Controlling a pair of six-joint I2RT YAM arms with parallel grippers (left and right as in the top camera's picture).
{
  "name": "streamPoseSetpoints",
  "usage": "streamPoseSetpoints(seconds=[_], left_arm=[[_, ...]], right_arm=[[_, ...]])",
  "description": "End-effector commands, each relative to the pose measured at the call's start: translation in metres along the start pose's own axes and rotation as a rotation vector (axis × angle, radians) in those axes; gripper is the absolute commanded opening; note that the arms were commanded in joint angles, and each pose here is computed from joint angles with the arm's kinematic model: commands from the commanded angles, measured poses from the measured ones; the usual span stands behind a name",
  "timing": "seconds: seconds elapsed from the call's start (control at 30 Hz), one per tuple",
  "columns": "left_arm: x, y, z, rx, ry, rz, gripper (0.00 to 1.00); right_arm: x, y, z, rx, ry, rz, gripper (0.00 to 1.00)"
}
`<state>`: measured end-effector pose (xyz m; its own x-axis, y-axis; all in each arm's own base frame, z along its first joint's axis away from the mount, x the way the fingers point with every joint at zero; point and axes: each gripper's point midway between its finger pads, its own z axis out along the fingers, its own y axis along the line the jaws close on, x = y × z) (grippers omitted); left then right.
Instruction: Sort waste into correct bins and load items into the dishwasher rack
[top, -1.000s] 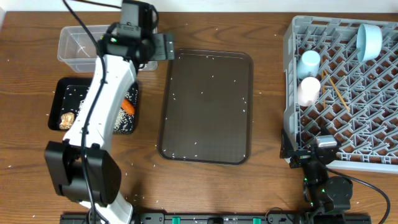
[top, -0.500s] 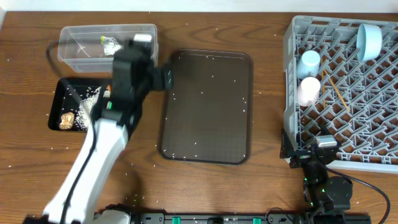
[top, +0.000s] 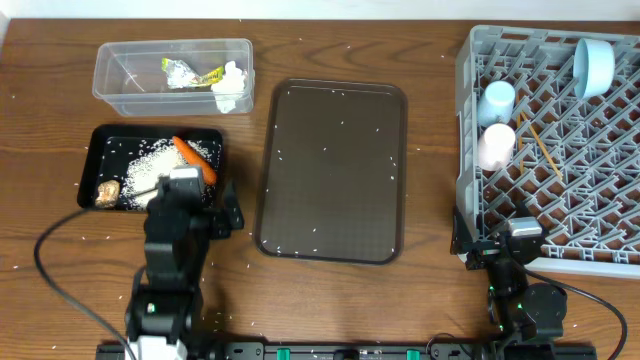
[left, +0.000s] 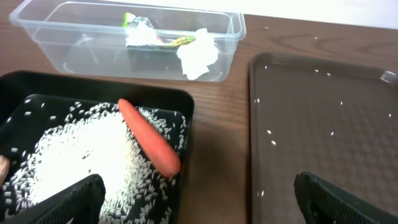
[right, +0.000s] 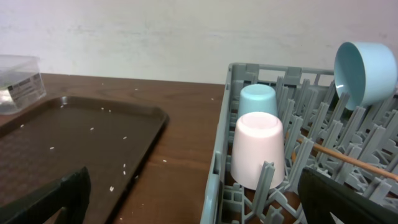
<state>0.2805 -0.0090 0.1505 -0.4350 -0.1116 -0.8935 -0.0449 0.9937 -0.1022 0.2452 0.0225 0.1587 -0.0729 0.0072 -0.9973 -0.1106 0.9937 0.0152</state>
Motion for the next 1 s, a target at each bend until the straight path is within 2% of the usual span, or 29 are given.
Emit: streamPoseSetpoints(seconds=[0.0, 0.37, 0.67, 0.97], left_arm=[[0.007, 0.009, -0.008, -0.022, -0.053, -0.002, 0.98], [0.031, 0.032, -0.020, -0.076, -0.193, -0.063, 0.98], [0.046, 0.035, -0.016, -0.081, -0.202, -0.054, 0.98], [0.025, 0.033, -0.028, -0.070, -0.312, -0.047, 0.98]], right_arm=[[0.001, -0.002, 0.000, 0.010, -0.002, -0.012, 0.99], [0.001, -0.002, 0.000, 0.010, -0.002, -0.012, 0.99], [0.001, -0.002, 0.000, 0.010, -0.002, -0.012, 0.99], [0.001, -0.002, 0.000, 0.010, -0.002, -0.012, 0.99]])
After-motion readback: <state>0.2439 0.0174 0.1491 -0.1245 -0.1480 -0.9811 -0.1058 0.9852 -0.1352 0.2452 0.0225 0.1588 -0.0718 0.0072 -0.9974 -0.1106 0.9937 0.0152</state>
